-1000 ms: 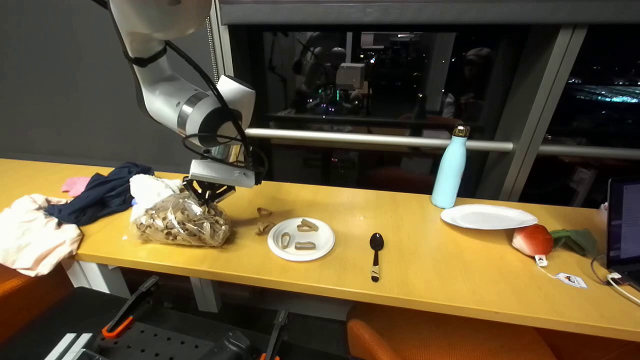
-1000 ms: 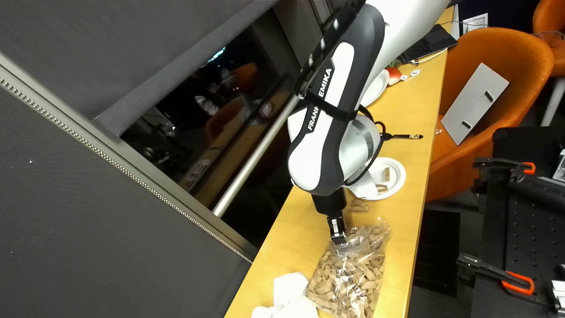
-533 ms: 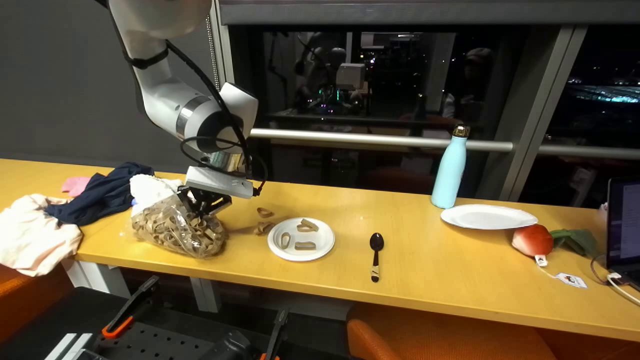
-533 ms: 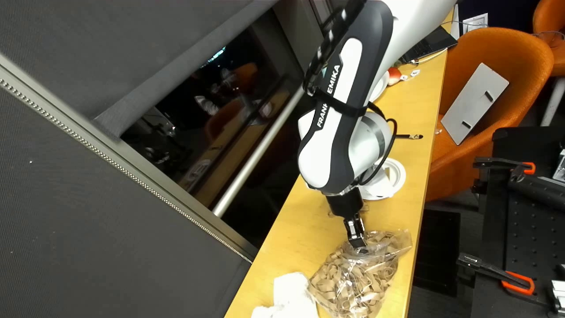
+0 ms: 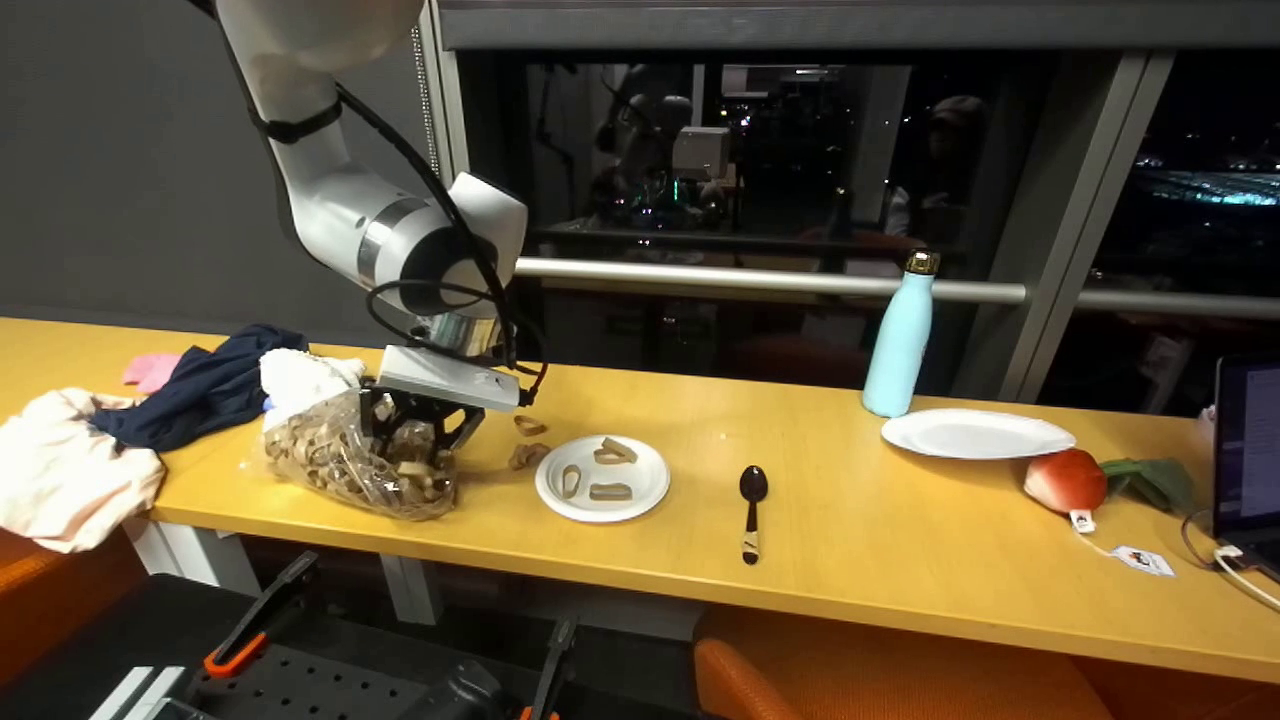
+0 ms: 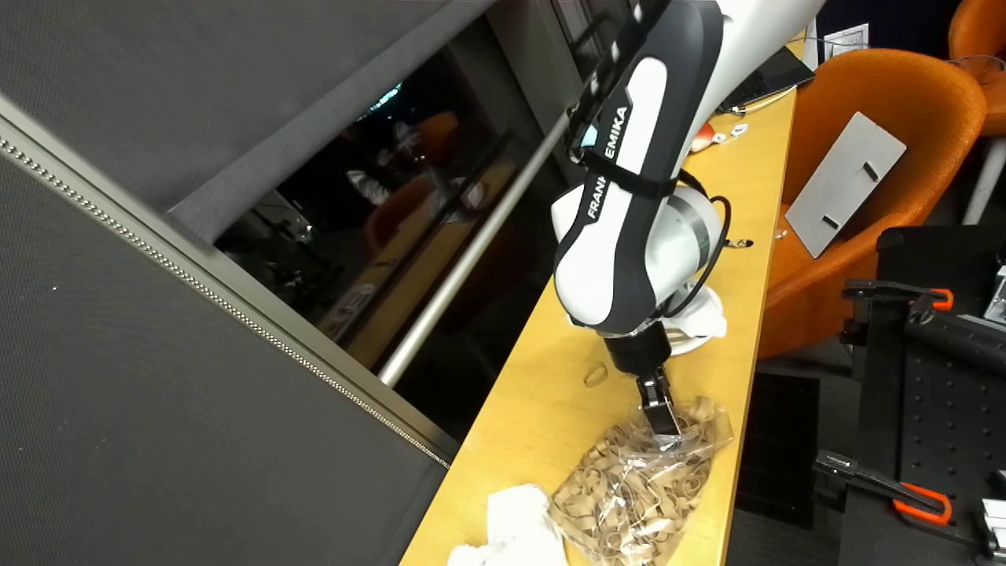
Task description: Move some rubber bands from the plate to the plastic
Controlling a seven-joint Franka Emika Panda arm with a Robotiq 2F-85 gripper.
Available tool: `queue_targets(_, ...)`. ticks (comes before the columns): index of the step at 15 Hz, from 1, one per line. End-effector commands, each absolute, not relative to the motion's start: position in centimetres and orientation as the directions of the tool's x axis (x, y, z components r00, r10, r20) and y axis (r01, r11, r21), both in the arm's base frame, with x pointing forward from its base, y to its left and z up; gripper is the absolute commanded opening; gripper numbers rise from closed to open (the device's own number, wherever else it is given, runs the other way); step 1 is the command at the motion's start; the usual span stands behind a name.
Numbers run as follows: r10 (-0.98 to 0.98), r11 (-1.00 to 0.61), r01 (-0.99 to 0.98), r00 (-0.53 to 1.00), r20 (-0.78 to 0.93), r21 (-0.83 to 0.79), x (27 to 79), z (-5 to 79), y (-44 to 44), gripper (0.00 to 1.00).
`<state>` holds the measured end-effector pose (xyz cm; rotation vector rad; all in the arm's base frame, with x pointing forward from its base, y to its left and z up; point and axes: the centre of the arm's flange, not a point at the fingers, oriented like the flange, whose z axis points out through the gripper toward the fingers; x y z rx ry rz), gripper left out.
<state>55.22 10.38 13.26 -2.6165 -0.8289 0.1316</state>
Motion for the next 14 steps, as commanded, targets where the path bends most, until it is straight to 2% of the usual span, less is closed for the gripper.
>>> queue_targets(1,0.565,-0.768,0.533,0.825,0.016,-0.356,53.6,14.0,8.9,0.88)
queue_targets(3,0.556,-0.785,0.53,0.831,0.013,-0.321,53.5,14.1,7.6,1.0)
queue_targets(14,0.509,-0.845,0.511,0.859,0.052,-0.159,55.5,17.3,1.6,1.0)
